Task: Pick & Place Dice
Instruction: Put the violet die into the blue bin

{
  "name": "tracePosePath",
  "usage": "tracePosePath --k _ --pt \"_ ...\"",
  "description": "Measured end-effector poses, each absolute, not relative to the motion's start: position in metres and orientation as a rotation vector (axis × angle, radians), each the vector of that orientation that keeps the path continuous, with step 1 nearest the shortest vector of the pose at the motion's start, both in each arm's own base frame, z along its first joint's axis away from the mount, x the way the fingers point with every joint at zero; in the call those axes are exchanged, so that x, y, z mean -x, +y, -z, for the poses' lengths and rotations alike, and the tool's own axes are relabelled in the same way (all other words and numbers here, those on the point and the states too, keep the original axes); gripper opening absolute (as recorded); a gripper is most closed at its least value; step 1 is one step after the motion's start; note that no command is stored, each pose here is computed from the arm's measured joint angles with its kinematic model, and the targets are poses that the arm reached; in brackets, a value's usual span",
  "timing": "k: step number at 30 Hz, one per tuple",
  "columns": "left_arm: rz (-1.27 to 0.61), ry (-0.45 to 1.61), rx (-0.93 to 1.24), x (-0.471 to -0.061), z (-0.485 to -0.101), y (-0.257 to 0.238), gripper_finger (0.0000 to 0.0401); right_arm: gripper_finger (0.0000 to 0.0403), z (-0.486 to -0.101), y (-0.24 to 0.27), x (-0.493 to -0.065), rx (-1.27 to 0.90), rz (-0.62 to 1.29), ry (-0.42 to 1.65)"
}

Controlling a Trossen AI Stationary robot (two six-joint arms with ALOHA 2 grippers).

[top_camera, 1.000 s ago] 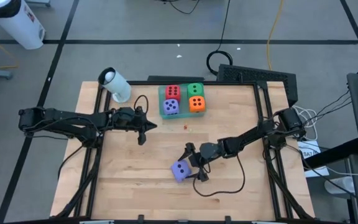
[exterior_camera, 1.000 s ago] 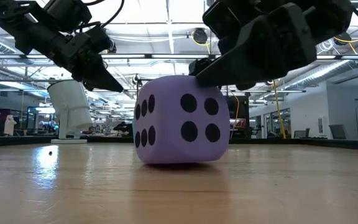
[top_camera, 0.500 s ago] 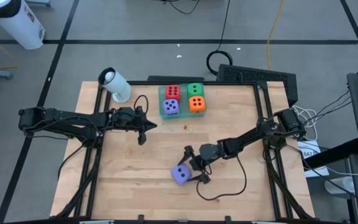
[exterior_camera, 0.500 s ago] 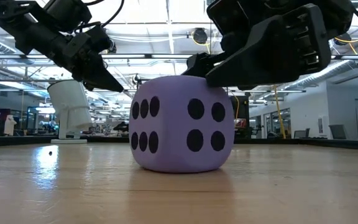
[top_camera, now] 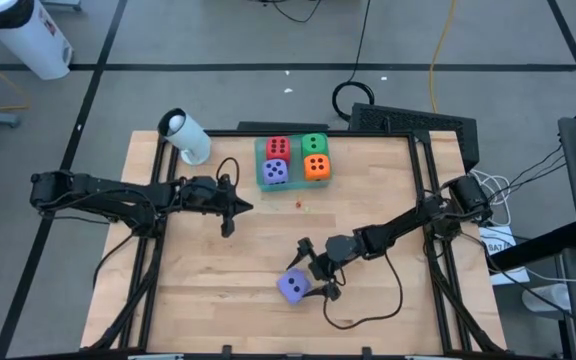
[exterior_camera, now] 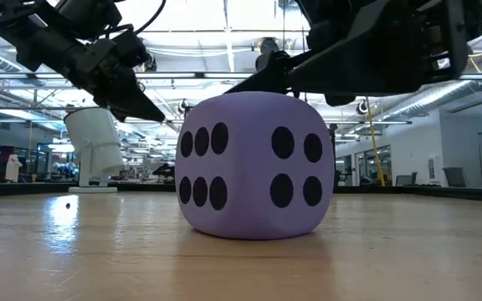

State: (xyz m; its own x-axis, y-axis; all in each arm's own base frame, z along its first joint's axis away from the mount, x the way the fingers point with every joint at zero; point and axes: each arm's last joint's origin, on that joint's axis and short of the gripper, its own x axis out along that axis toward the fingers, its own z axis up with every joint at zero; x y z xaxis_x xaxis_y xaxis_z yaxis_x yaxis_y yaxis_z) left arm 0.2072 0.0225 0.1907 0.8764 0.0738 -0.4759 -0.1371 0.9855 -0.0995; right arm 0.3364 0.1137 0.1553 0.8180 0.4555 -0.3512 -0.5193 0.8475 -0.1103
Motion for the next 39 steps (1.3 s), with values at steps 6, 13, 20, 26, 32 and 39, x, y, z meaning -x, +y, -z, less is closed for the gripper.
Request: tracePosePath --k 6,13,20,26,32,39 --pt "-0.092 0.491 0.133 -0.208 -0.191 0.018 0.0019 0.0399 -0.153 0.111 -0.336 0.193 -0.519 0.354" --pt "-0.071 0.492 0.13 -0.208 -0.191 0.014 0.0019 0.0399 -0.146 0.102 -0.336 0.16 -0.496 0.445" --pt "-0.086 0.49 0.12 -0.208 -0.191 0.011 0.0019 0.0399 -0.144 0.103 -0.334 0.156 -0.515 0.47" --pt "-0.088 0.49 0.119 -0.208 -0.191 0.011 0.0019 0.0393 -0.146 0.104 -0.335 0.177 -0.523 0.442" --pt "-0.09 0.49 0.111 -0.208 -0.191 0.012 0.0019 0.037 -0.158 0.1 -0.341 0.151 -0.498 0.325" --pt "-0.154 0.49 0.045 -0.208 -0.191 0.014 0.0019 0.0342 -0.185 0.07 -0.34 0.117 -0.406 0.29"
